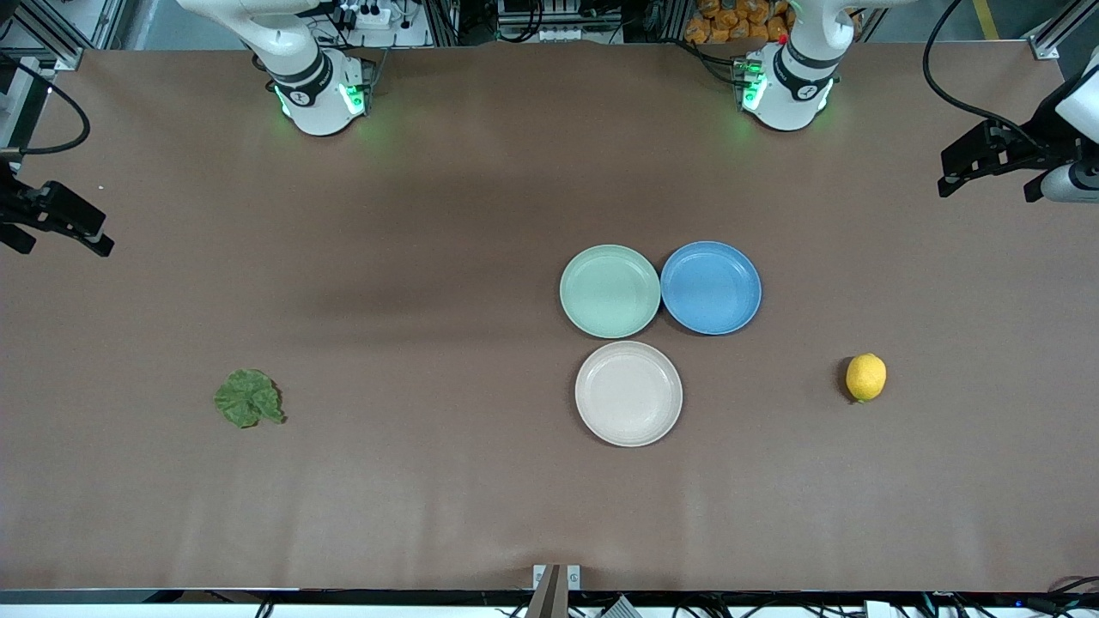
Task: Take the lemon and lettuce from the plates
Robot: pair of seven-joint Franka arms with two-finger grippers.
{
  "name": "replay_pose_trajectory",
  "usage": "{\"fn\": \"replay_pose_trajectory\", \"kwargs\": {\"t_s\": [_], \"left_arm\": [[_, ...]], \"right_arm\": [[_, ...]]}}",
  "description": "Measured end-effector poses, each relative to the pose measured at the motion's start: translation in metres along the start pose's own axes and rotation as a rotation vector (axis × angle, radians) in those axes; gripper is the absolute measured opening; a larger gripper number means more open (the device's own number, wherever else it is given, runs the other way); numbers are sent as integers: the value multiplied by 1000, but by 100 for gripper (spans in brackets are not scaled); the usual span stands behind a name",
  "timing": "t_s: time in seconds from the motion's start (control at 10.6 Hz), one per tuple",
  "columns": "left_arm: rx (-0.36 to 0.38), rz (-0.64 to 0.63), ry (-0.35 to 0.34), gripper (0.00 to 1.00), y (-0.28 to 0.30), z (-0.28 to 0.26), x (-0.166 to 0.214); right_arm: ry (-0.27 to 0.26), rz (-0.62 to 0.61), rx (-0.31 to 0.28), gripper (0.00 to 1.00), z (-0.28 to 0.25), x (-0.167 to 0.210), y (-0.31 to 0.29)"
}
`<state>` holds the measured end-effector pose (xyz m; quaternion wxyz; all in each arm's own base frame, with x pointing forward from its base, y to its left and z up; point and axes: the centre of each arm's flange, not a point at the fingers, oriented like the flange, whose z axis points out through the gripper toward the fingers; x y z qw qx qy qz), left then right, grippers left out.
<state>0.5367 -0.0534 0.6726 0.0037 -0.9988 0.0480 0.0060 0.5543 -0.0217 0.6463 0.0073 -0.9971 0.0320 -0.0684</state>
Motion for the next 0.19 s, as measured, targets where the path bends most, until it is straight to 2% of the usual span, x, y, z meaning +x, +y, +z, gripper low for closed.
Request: {"fn": "replay_pose_trajectory", "kwargs": {"t_s": [0.19], "left_arm": [[0,2,0,100,0,0,0]], "right_arm": [[4,-2,1,100,3,-1,-1]]}}
